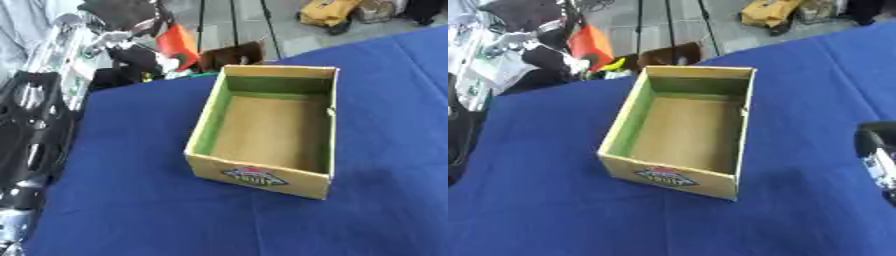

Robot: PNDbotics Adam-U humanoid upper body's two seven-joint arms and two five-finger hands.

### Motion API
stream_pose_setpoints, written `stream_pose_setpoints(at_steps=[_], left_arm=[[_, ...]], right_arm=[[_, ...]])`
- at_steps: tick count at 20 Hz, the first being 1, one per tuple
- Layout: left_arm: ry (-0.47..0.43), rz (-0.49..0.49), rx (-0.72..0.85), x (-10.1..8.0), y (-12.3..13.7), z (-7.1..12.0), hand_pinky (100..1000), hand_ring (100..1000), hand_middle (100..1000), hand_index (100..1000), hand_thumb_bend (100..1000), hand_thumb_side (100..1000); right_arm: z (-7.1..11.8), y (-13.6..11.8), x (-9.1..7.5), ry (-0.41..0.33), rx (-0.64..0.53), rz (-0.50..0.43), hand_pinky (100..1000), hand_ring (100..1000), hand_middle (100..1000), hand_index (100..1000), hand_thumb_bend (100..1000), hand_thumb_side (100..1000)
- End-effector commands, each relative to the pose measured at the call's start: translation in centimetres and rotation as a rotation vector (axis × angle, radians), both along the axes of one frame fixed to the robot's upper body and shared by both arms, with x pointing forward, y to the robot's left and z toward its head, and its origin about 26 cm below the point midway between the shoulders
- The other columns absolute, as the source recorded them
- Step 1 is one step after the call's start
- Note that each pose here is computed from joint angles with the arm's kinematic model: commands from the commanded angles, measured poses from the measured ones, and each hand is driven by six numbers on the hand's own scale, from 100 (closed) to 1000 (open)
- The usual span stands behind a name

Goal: Pick up objects on the table and place them in the box.

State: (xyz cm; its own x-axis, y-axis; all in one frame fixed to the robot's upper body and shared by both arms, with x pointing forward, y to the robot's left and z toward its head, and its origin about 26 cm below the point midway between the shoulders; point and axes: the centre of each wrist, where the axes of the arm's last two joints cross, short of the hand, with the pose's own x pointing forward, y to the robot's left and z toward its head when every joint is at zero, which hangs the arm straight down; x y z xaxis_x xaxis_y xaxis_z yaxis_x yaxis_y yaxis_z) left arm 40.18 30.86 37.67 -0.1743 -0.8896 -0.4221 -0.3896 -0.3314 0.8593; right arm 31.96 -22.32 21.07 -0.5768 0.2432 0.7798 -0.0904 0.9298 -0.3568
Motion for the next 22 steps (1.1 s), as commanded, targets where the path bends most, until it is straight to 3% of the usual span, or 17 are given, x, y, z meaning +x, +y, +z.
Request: stream_pose_setpoints(at_steps=[1,10,16,22], left_arm=[[-0.109,0.007,-0.024,-0.9,-0.2,1.8,100,396,441,563,189,754],[-0.213,-0.137,-0.06,-0.4,-3.4,1.7,100,388,431,561,238,738],[-0.218,-0.211,-0.045,0.5,-4.7,0.5,100,387,431,561,243,738],[-0.093,-0.243,-0.029,2.2,-6.2,-3.4,100,380,428,560,259,715]], right_arm=[[0.9,0.4,-0.3,-0.033,0.001,0.026,853,792,501,703,253,492],[1.0,0.7,-0.2,-0.029,-0.017,0.055,854,794,501,703,262,485],[1.0,0.6,-0.2,-0.028,-0.022,0.05,855,794,501,703,265,484],[1.1,0.2,-0.1,-0.025,-0.02,0.013,855,795,501,703,272,480]])
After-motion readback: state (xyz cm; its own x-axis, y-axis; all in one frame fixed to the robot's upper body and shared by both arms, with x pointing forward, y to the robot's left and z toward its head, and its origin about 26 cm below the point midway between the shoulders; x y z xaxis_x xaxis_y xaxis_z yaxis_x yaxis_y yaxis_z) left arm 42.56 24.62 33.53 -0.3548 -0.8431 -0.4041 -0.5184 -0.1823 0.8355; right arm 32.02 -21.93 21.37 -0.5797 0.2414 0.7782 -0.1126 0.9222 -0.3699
